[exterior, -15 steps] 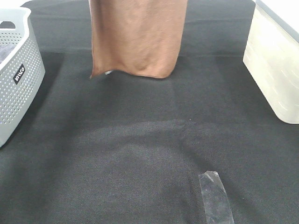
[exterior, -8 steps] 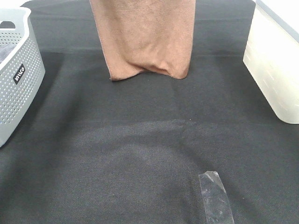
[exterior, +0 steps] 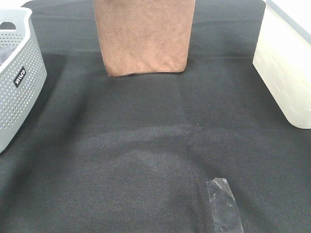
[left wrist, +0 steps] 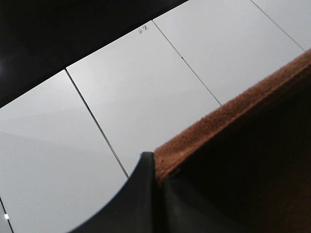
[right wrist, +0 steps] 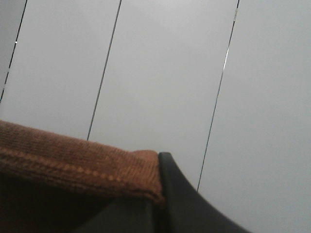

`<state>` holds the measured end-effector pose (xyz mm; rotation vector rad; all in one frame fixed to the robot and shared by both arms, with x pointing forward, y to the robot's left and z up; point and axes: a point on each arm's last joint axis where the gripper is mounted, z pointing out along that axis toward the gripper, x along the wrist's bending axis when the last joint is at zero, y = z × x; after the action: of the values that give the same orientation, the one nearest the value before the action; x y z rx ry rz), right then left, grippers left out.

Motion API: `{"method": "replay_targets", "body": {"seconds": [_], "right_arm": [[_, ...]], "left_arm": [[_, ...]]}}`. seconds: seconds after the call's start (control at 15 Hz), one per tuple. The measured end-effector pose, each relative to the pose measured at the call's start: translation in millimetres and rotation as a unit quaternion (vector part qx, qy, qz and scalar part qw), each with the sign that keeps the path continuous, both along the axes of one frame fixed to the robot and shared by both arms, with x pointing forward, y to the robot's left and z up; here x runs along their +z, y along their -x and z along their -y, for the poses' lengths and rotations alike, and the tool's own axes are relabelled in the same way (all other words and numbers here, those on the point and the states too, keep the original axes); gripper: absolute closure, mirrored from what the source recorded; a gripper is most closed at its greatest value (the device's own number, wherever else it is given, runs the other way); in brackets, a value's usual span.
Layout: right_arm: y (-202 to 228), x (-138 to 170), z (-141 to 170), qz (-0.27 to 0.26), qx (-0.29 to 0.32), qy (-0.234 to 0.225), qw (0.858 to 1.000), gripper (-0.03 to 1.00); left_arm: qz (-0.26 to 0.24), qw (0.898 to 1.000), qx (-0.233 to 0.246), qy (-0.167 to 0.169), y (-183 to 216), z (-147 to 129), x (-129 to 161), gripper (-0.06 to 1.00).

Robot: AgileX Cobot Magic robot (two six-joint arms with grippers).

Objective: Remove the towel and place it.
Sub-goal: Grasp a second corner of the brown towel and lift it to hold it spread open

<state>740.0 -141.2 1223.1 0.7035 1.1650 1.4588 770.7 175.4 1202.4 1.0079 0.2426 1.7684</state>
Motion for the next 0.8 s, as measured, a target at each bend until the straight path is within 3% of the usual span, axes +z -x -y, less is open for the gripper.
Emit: {"method": "replay_targets", "body": {"seconds": [0.4,0.8], "right_arm": [[0.6,7.5,7.9,0.014,-0.008,-0.002,1.0,0.96],[-1.0,4.4,7.4,0.007,-0.008,0.0,1.0,0.96]], "left_arm": [[0.017,0.997,0.034,-0.062,-0.4,-6.1,1.5,0.94],[0.027,0.996,0.041,-0.071,2.8,-12.1,8.9,0.94]]}}
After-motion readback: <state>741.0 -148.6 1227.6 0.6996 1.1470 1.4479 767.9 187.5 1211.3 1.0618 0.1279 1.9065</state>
